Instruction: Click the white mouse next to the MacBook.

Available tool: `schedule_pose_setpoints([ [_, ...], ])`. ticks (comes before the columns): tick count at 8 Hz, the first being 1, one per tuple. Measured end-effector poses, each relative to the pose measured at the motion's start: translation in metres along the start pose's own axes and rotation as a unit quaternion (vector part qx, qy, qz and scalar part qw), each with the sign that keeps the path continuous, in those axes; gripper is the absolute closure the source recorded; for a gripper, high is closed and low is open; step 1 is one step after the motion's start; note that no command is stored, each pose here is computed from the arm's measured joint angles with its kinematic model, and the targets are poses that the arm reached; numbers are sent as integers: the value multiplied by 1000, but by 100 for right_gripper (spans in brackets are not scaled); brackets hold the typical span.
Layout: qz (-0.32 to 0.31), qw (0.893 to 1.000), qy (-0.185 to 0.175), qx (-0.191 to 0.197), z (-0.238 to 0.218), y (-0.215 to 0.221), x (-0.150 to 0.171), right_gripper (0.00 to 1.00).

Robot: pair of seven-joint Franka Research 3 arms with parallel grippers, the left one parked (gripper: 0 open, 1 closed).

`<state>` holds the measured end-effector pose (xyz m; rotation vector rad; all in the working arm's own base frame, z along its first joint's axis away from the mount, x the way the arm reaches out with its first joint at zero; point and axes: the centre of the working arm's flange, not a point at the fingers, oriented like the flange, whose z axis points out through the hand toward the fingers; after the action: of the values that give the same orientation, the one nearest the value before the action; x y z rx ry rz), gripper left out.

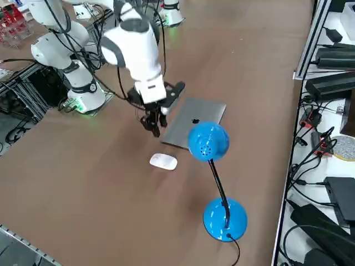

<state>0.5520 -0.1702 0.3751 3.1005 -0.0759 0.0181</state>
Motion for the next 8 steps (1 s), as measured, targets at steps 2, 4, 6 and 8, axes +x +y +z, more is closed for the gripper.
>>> schedule_pose_setpoints([
  [2,-5,1000,-5,3,-65,-18,12,5],
  [4,-20,1000,-3,4,-127,-38,15,0],
  [6,-36,999,-5,6,-181,-65,9,0],
  [8,-33,999,-17,8,-224,-87,-1,0],
])
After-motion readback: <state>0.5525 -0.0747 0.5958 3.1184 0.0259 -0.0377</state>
